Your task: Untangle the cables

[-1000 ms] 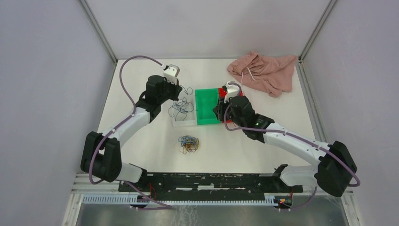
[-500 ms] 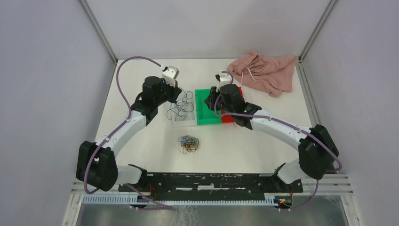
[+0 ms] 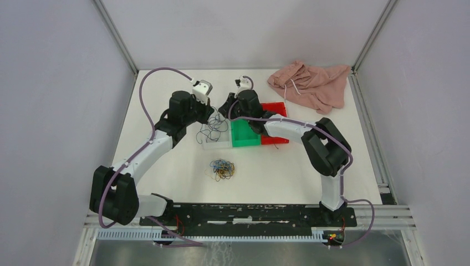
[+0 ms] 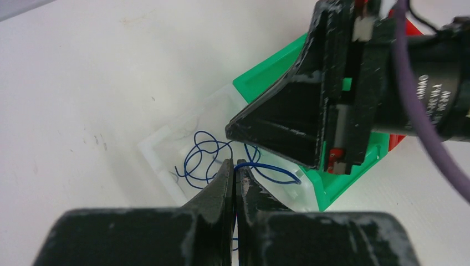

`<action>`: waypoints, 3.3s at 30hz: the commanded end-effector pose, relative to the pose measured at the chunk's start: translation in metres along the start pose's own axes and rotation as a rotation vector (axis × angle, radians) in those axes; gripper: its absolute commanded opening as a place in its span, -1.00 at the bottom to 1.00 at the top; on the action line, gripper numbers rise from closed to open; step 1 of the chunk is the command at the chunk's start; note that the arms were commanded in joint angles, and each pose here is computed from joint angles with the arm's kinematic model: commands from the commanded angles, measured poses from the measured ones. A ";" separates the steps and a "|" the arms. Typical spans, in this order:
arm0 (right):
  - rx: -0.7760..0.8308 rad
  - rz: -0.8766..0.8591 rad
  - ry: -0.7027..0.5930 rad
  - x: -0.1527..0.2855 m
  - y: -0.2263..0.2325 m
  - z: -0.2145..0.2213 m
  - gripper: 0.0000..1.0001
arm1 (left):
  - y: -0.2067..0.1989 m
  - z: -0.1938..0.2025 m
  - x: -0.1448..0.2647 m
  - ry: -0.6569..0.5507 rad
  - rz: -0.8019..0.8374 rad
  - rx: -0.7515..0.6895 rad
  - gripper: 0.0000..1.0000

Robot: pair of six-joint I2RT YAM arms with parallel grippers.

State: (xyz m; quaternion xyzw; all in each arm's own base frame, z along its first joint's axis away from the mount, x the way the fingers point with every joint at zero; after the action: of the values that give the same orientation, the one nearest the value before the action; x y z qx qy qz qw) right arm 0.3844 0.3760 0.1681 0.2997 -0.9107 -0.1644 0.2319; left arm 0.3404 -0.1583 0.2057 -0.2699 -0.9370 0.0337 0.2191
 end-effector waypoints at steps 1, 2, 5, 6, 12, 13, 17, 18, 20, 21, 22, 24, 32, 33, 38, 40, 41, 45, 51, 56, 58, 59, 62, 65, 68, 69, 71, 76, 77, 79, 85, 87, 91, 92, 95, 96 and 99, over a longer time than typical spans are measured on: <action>-0.091 -0.156 -0.050 -0.010 0.031 -0.018 -0.70 | -0.002 -0.016 -0.001 -0.048 0.009 -0.054 -0.94; -0.097 -0.162 -0.043 -0.011 0.031 -0.015 -0.72 | -0.001 -0.017 -0.003 -0.052 0.009 -0.053 -0.94; -0.099 -0.168 -0.024 -0.014 0.032 -0.009 -0.75 | 0.000 -0.020 -0.015 -0.061 0.010 -0.036 -0.94; -0.097 -0.167 -0.020 -0.015 0.032 -0.009 -0.75 | 0.000 -0.024 -0.020 -0.071 0.011 -0.032 -0.94; -0.061 -0.138 -0.005 -0.015 0.026 -0.008 -0.76 | 0.001 -0.036 -0.048 -0.085 0.020 -0.030 -0.94; -0.058 -0.138 -0.006 -0.015 0.026 -0.009 -0.76 | 0.001 -0.038 -0.052 -0.084 0.026 -0.030 -0.94; -0.080 -0.129 -0.023 -0.013 0.019 -0.014 -0.77 | -0.006 -0.051 -0.068 -0.094 0.053 -0.023 -0.94; -0.087 -0.130 -0.027 -0.012 0.018 -0.015 -0.77 | -0.007 -0.054 -0.071 -0.098 0.059 -0.023 -0.94; -0.101 -0.131 -0.031 -0.012 0.014 -0.015 -0.78 | -0.010 -0.058 -0.075 -0.105 0.065 -0.020 -0.94; -0.106 -0.129 -0.032 -0.013 0.013 -0.016 -0.78 | -0.010 -0.058 -0.077 -0.106 0.067 -0.019 -0.94; -0.110 -0.129 -0.031 -0.013 0.011 -0.015 -0.79 | -0.010 -0.058 -0.078 -0.109 0.066 -0.017 -0.94; -0.120 -0.129 -0.027 -0.014 0.010 -0.014 -0.80 | -0.009 -0.055 -0.080 -0.107 0.063 -0.017 -0.94; -0.133 -0.103 0.008 -0.019 0.000 -0.001 -0.82 | 0.006 -0.002 -0.074 -0.005 0.002 -0.064 -0.85; -0.131 -0.098 0.013 -0.019 -0.001 0.001 -0.82 | 0.009 0.005 -0.073 0.014 -0.010 -0.075 -0.80; -0.111 -0.066 0.036 -0.019 -0.007 0.007 -0.84 | 0.023 0.026 -0.067 0.104 -0.046 -0.123 -0.35; -0.108 -0.060 0.043 -0.020 -0.008 0.008 -0.85 | 0.027 0.024 -0.064 0.107 -0.054 -0.136 -0.06; -0.106 -0.059 0.045 -0.020 -0.008 0.008 -0.85 | 0.029 0.024 -0.062 0.115 -0.054 -0.147 0.03; -0.095 -0.052 0.054 -0.020 -0.009 0.008 -0.86 | 0.029 0.026 -0.055 0.185 -0.011 -0.188 0.45; -0.036 -0.023 0.063 -0.014 -0.010 0.001 -0.86 | 0.032 0.026 -0.032 0.297 0.119 -0.191 0.66; 0.021 0.013 0.057 -0.003 -0.013 -0.011 -0.84 | 0.043 0.032 -0.022 0.315 0.088 -0.257 0.61; 0.044 0.037 0.051 0.004 -0.015 -0.016 -0.81 | 0.050 0.032 -0.023 0.327 0.043 -0.265 0.57; 0.055 0.047 0.046 0.007 -0.016 -0.019 -0.78 | 0.054 0.031 -0.023 0.332 0.016 -0.268 0.55; 0.084 0.085 0.044 0.014 -0.019 -0.026 -0.57 | 0.061 0.027 -0.020 0.330 -0.042 -0.279 0.52; 0.109 0.124 0.063 0.018 -0.022 -0.028 -0.49 | 0.060 0.025 -0.012 0.319 -0.052 -0.288 0.52; 0.124 0.150 0.077 0.022 -0.026 -0.027 -0.44 | 0.055 0.024 -0.001 0.316 -0.042 -0.278 0.54; 0.125 0.154 0.079 0.024 -0.027 -0.026 -0.43 | 0.053 0.025 0.002 0.317 -0.039 -0.274 0.55; 0.130 0.133 0.067 0.028 -0.022 -0.026 -0.43 | 0.051 0.025 0.007 0.324 -0.036 -0.270 0.56; 0.164 0.090 0.105 0.022 -0.004 -0.015 -0.50 | 0.051 0.019 0.013 0.342 -0.061 -0.221 0.58; 0.172 0.089 0.118 0.018 -0.003 -0.010 -0.52 | 0.051 0.015 0.014 0.350 -0.053 -0.200 0.60; 0.191 0.093 0.150 0.009 -0.003 0.001 -0.56 | 0.055 0.005 0.016 0.358 -0.068 -0.149 0.66; 0.281 0.109 0.242 -0.005 -0.008 0.032 -0.58 | 0.050 -0.014 0.044 0.321 0.008 -0.127 0.99; 0.300 0.105 0.224 0.001 -0.005 0.024 -0.50 | 0.042 -0.012 0.055 0.315 0.058 -0.149 0.99; 0.342 0.043 0.135 0.033 0.016 -0.014 -0.20 | 0.028 0.001 0.075 0.342 0.151 -0.217 0.99; 0.350 0.018 0.121 0.044 0.021 -0.021 -0.12 | 0.025 0.004 0.078 0.350 0.170 -0.227 0.99; 0.356 -0.079 0.115 0.074 0.033 -0.020 0.04 | 0.017 0.014 0.088 0.374 0.230 -0.253 0.99; 0.357 -0.114 0.119 0.083 0.036 -0.016 0.07 | 0.014 0.017 0.091 0.383 0.250 -0.260 0.99; 0.365 -0.194 0.163 0.110 0.038 0.004 0.12 | 0.011 0.023 0.095 0.395 0.284 -0.274 0.99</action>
State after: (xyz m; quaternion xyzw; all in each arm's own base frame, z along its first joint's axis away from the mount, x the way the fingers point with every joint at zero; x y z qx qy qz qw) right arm 0.3189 0.3415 0.1929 0.3619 -0.8928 0.0152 0.2680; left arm 0.2833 -0.0928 0.2224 -0.3700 -0.8515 -0.0999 0.3578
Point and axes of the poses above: each gripper's point midway between its finger pads, its own x axis back along the fingers, its own y axis along the line the jaws close on, z = x × y, the point moved 4 cm from there along x, back along the fingers, and after that the axes turned 9 degrees about x, right-handed, at the moved point
